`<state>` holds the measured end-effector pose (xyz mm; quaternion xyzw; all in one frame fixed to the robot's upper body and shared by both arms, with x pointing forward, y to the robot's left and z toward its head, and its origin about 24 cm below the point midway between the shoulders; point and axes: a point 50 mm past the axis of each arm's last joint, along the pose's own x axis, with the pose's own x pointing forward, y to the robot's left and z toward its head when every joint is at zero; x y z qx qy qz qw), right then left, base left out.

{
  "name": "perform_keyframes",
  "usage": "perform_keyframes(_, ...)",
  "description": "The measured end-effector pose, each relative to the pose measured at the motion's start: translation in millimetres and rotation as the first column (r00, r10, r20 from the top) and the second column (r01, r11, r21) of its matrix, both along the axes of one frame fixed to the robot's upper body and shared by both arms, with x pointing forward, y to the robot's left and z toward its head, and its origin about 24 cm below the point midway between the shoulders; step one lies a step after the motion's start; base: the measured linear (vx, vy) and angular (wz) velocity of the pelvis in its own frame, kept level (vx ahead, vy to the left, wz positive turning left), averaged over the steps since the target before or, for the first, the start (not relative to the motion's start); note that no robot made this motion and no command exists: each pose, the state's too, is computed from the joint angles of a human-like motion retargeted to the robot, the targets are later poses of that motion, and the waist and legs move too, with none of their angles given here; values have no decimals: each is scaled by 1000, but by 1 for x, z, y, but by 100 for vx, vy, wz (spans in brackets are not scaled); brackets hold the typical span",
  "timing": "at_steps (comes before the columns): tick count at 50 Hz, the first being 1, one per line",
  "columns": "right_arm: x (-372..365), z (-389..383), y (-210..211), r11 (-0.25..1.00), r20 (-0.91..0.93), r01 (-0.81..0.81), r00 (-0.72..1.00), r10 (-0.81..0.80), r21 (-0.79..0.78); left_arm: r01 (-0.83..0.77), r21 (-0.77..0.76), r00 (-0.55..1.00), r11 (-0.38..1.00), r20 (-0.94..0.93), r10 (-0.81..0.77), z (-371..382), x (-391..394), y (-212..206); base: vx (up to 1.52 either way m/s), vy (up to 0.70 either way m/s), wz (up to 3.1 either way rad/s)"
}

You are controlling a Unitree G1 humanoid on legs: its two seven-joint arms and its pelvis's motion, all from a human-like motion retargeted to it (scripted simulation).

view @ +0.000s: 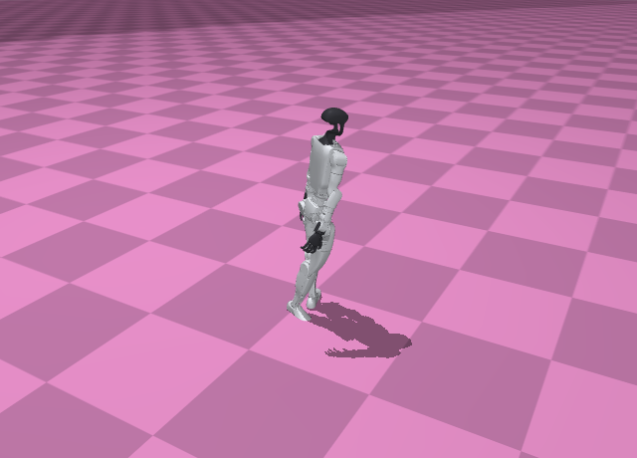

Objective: In place motions

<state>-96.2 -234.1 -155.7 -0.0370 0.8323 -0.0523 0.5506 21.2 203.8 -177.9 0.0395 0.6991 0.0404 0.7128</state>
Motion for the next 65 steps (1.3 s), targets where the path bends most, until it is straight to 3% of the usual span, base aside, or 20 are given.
perform_keyframes(4,34,-8,-1,996,87,-83,993,82,15,-68,35,995,997,-70,71,2,-25,8,35,-44,115)
perform_keyframes(10,135,-17,5,962,392,-273,887,245,15,-198,61,967,978,-150,205,6,-69,13,20,-39,18)
perform_keyframes(17,195,-13,41,936,638,-343,738,219,76,-365,98,896,926,-232,378,13,-107,9,23,-37,42)
perform_keyframes(25,154,-21,45,917,533,-376,808,252,137,-327,-59,938,943,-138,317,2,-62,-5,16,-34,163)
perform_keyframes(32,106,-25,51,952,367,-248,915,170,178,-54,-135,989,989,130,72,1,34,-11,-16,-35,176)
perform_keyframes(37,81,-24,57,961,297,-189,947,124,202,85,-174,975,981,217,-46,4,65,-25,-12,-25,168)
perform_keyframes(42,66,-23,57,964,254,-177,959,124,198,161,-198,975,967,187,-124,2,57,-35,10,-3,159)
perform_keyframes(46,58,-23,62,954,225,-192,964,140,231,202,-161,979,966,53,-196,-1,26,-25,19,-1,56)
perform_keyframes(50,75,-25,61,933,271,-284,937,222,219,126,-74,991,989,-35,-128,-2,-4,-16,7,-3,104)
perform_keyframes(54,99,-26,56,894,341,-413,877,338,176,25,-82,992,996,-119,-34,0,-35,-11,2,0,-68)
perform_keyframes(65,118,-26,66,930,437,-298,881,181,214,-53,-51,991,997,-127,47,0,-40,-7,-3,3,-39)
